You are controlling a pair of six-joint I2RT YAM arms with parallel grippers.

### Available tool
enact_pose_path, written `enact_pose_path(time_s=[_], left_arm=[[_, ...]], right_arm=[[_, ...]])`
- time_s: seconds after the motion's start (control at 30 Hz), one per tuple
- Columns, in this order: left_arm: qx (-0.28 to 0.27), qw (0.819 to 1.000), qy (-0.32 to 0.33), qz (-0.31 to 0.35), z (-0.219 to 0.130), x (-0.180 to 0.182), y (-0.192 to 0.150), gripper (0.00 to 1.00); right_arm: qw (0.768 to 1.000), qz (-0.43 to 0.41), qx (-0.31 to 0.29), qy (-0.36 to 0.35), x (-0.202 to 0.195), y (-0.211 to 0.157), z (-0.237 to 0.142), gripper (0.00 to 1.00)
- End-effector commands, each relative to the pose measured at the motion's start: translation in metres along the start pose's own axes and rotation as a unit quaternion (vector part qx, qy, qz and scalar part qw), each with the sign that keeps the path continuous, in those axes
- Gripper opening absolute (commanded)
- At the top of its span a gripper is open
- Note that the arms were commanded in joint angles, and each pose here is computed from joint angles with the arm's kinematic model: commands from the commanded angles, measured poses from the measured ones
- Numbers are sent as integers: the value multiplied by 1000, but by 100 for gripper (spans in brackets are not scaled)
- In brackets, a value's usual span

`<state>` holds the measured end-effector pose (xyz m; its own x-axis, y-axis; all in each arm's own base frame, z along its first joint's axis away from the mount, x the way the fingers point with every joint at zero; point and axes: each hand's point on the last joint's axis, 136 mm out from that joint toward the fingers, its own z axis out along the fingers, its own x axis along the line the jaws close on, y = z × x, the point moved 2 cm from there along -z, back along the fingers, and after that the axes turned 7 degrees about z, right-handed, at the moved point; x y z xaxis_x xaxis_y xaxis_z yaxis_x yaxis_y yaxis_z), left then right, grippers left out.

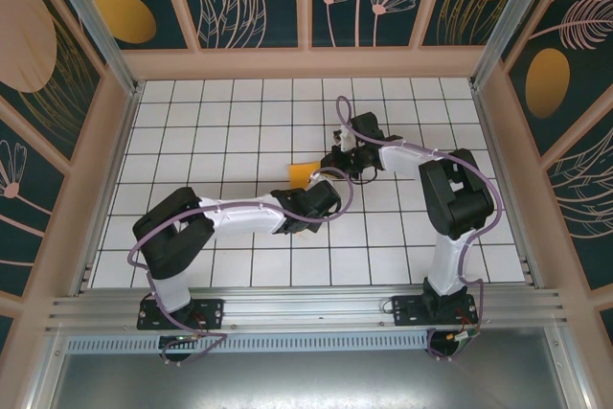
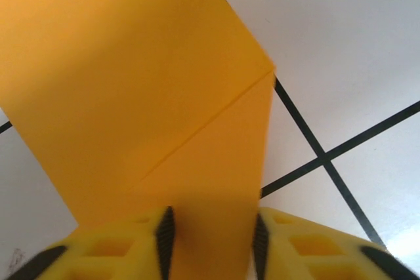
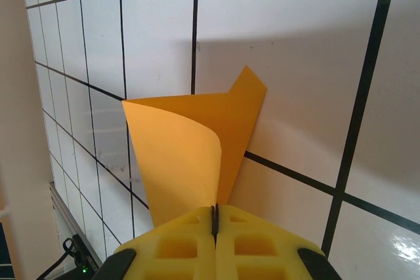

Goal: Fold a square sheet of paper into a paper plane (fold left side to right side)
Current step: Fold the wing for the fifth time at the center of the table.

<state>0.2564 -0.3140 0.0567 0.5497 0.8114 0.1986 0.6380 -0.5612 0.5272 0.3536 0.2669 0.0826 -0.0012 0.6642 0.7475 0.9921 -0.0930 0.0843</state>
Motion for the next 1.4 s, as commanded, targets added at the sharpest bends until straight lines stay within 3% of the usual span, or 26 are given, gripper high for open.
enact_pose_path(time_s=[0.0,0.33,0.67,0.77,0.87,1.07,1.37], left_arm=[[7,1000,12,5,2,0,-1,31],[0,1000,-4,-5,0,-4,3,3],[-20,991,-119,-64,-9,-1,30,0],[-28,982,-162,-90,-11,1,39,0],[-37,970,-206,-123,-11,4,45,0],[-54,935,-292,-195,-14,16,52,0],[-50,889,-369,-265,0,26,37,0]], right_arm=[[1000,-2,6,-6,1,1,5,0],[1000,-21,2,-13,4,4,0,0],[988,-77,-136,0,34,34,-69,54],[981,-77,-176,-9,26,33,-89,67],[977,-71,-200,-18,14,26,-99,73],[979,-73,-189,-16,-2,7,-92,76],[982,-81,-169,0,-14,-18,-68,76]])
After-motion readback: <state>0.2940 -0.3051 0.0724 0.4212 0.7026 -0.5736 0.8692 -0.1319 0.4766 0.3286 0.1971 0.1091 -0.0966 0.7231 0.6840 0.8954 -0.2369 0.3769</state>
